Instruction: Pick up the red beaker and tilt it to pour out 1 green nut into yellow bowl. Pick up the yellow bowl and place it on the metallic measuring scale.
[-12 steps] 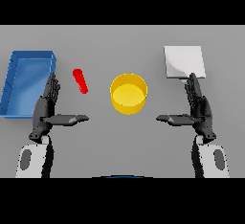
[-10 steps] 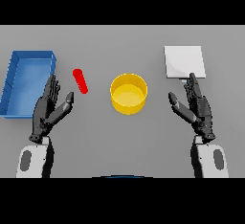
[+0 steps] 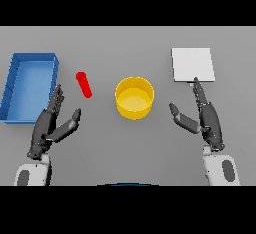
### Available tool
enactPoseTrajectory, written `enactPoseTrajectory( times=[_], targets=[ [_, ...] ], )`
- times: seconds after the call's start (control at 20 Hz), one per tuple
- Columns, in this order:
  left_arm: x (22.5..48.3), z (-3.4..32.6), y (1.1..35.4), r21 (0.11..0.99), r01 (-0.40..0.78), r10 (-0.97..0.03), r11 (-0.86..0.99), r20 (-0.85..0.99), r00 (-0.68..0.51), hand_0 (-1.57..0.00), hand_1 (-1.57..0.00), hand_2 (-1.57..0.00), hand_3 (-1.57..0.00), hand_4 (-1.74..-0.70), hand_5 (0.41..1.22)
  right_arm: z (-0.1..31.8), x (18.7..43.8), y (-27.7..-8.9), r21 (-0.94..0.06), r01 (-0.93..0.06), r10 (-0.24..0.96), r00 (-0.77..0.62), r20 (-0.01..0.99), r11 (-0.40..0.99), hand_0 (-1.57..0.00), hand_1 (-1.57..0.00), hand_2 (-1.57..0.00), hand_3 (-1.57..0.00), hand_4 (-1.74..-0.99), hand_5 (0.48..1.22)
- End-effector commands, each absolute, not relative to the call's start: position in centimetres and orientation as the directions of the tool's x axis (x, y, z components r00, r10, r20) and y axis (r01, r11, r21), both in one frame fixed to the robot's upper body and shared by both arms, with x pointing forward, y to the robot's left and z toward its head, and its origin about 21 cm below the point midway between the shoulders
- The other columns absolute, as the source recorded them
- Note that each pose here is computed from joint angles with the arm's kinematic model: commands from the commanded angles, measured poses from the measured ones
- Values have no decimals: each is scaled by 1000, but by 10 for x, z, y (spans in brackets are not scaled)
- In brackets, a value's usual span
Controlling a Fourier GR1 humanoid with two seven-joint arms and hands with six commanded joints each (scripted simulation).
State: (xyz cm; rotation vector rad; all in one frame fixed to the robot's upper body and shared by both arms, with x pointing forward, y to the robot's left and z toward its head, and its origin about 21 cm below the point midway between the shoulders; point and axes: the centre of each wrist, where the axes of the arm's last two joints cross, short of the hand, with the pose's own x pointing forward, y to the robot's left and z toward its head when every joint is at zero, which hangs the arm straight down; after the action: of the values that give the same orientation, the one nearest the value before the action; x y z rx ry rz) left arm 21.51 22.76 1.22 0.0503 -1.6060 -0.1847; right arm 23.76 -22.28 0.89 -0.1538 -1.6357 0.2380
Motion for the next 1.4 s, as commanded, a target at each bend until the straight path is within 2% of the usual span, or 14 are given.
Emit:
enactPoseTrajectory(
  times=[0.0,0.1,0.3,0.65,0.85,1.05,1.15,1.35],
  targets=[
    [218,15,227,154,75,-152,985,988,-39,1,1,1,1,-1191,663,9,238,-225,-246,-44,243,-77,967,968,1,1,1,1,-1196,584],
    [213,14,224,159,87,-157,983,987,-30,1,1,1,1,-1179,657,6,233,-226,-208,-56,203,-86,975,976,1,1,1,1,-1225,590],
    [221,8,218,162,92,-163,982,987,-2,1,1,1,1,-1183,658,10,238,-228,-189,-84,181,-97,979,978,1,1,1,1,-1284,618],
    [267,-3,216,197,73,-200,978,979,33,1,1,1,1,-1211,659,7,236,-231,-190,-101,180,-98,979,977,1,1,1,1,-1292,617],
    [296,-10,209,190,71,-193,979,981,27,1,1,1,1,-1219,644,8,237,-234,-191,-78,184,-94,978,978,1,1,1,1,-1295,622],
    [315,-16,201,209,72,-210,975,978,11,1,1,1,1,-1225,635,8,239,-230,-195,-80,187,-98,977,978,1,1,1,1,-1301,631],
    [325,-15,198,233,74,-235,970,972,17,1,1,1,1,-1221,635,9,239,-236,-213,-71,206,-88,975,974,1,1,1,1,-1299,634],
    [339,-20,193,244,81,-246,966,969,11,1,1,1,1,-1258,668,11,242,-231,-208,-67,200,-104,974,976,1,1,1,1,-1300,642]
  ],
)
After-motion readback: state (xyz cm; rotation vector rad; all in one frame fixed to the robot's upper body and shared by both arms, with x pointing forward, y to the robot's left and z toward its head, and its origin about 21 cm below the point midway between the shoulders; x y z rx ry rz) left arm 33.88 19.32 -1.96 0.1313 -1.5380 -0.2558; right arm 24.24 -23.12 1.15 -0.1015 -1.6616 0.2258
